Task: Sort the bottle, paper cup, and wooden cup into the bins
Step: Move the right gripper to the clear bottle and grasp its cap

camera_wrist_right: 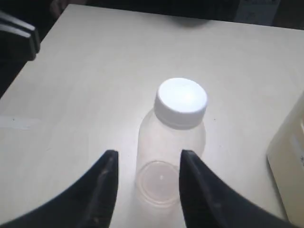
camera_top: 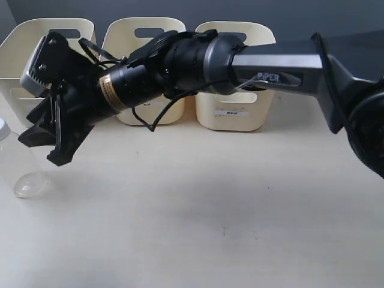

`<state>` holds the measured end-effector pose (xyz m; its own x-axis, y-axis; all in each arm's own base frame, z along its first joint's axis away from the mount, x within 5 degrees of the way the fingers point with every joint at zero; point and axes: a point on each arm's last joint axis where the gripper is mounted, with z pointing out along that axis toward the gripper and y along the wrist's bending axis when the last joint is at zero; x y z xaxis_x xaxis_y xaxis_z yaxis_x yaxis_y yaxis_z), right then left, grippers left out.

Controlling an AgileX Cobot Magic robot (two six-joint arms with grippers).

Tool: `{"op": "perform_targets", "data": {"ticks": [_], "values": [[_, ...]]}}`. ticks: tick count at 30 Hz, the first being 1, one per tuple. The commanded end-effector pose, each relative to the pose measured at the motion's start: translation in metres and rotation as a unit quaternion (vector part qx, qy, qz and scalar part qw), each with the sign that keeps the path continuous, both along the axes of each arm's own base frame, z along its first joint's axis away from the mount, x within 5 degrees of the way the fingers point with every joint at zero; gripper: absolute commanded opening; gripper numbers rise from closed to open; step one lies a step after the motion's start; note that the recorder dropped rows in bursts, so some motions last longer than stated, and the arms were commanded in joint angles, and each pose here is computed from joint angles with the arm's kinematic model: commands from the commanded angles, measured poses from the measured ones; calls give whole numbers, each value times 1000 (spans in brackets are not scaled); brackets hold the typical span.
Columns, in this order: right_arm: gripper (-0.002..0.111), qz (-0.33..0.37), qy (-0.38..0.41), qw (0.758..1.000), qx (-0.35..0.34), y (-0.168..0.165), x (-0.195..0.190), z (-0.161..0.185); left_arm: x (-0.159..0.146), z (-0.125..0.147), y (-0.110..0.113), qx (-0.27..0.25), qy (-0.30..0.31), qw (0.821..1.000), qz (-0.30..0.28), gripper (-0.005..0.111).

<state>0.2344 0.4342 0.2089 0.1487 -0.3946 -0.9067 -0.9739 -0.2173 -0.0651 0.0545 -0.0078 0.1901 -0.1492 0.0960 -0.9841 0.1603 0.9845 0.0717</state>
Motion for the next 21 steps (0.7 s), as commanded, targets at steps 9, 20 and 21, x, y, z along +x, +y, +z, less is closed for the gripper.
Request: {"op": "perform_targets", "data": {"ticks": [9, 20, 21], "values": [[83, -113, 54, 988, 90, 15, 12, -3, 0, 1, 0, -1, -6, 1000, -1, 0], [83, -89, 86, 980, 157, 26, 10, -33, 0, 1, 0, -1, -6, 1000, -1, 0], [83, -86, 88, 980, 159, 27, 10, -34, 0, 1, 0, -1, -6, 1000, -1, 0]]}}
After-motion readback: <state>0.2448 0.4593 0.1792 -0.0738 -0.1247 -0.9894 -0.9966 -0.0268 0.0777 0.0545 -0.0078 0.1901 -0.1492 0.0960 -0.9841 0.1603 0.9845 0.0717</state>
